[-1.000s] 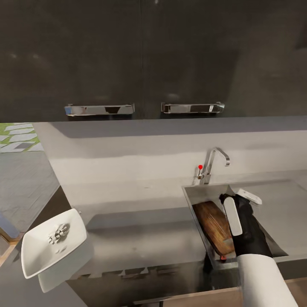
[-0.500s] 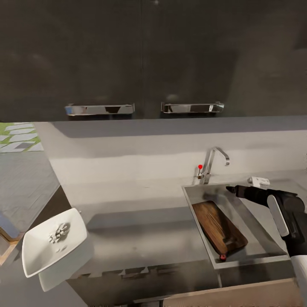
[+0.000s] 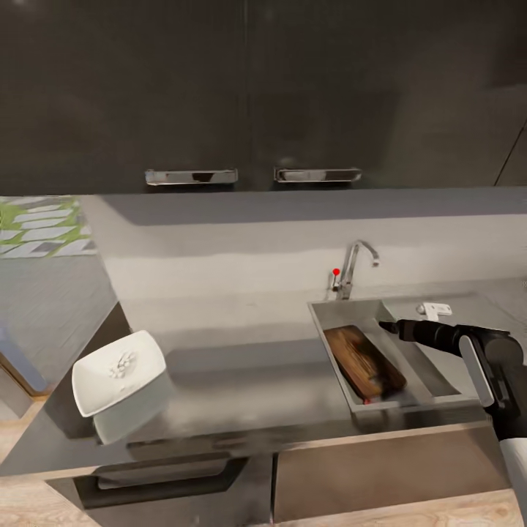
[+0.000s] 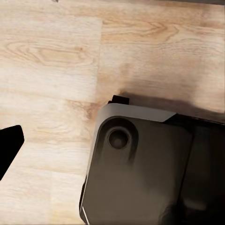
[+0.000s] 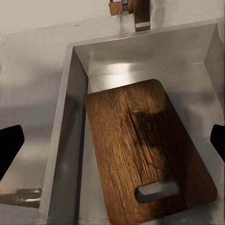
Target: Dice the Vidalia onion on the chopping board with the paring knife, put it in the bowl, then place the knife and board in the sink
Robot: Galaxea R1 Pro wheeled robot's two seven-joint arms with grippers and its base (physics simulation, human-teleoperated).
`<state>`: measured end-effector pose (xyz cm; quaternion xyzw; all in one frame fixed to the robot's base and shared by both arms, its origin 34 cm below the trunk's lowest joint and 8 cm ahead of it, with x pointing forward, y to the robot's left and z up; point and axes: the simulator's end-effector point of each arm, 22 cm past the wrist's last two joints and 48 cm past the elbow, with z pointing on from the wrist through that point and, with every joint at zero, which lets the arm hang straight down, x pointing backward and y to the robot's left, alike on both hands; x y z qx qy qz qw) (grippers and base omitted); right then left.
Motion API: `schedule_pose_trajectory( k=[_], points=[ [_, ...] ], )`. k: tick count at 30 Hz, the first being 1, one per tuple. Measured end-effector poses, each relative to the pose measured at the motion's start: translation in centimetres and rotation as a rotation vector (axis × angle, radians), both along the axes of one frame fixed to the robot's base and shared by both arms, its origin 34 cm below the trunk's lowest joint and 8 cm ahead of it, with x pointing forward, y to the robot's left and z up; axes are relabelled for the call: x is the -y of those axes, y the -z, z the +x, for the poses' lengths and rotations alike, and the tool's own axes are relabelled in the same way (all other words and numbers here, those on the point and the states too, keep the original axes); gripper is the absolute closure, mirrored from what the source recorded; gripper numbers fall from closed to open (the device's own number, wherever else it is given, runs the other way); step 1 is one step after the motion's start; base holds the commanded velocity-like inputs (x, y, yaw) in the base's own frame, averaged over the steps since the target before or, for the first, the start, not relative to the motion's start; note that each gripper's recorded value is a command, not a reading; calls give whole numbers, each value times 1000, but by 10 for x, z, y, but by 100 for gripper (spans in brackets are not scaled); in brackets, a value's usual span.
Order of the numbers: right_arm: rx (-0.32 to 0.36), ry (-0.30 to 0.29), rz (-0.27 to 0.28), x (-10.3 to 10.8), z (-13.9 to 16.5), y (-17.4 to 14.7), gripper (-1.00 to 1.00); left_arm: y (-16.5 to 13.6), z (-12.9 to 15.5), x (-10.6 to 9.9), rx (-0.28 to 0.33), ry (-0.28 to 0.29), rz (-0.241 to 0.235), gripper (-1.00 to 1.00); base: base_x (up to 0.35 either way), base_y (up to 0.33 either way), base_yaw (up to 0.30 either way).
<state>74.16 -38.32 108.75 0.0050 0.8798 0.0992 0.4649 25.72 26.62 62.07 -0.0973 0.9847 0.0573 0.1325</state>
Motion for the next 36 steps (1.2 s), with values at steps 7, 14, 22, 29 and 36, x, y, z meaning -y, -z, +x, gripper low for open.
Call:
schedule_pose_trajectory(
  k=[7, 14, 22, 29, 36],
  points=[
    [0, -2, 2, -1, 0, 0, -100, 0, 0, 0, 0, 0, 0, -100, -338, 0, 0],
    [-9, -26, -10, -11, 0, 4, -100, 0, 0, 0, 0, 0, 0, -100, -338, 0, 0],
    [-30, -79, -38, -32, -1, 13, -100, 0, 0, 0, 0, 0, 0, -100, -338, 0, 0],
    [-32, -83, -39, -34, -1, 14, -100, 0, 0, 0, 0, 0, 0, -100, -338, 0, 0],
    [-33, -82, -39, -35, -1, 15, -100, 0, 0, 0, 0, 0, 0, -100, -338, 0, 0]
  ],
)
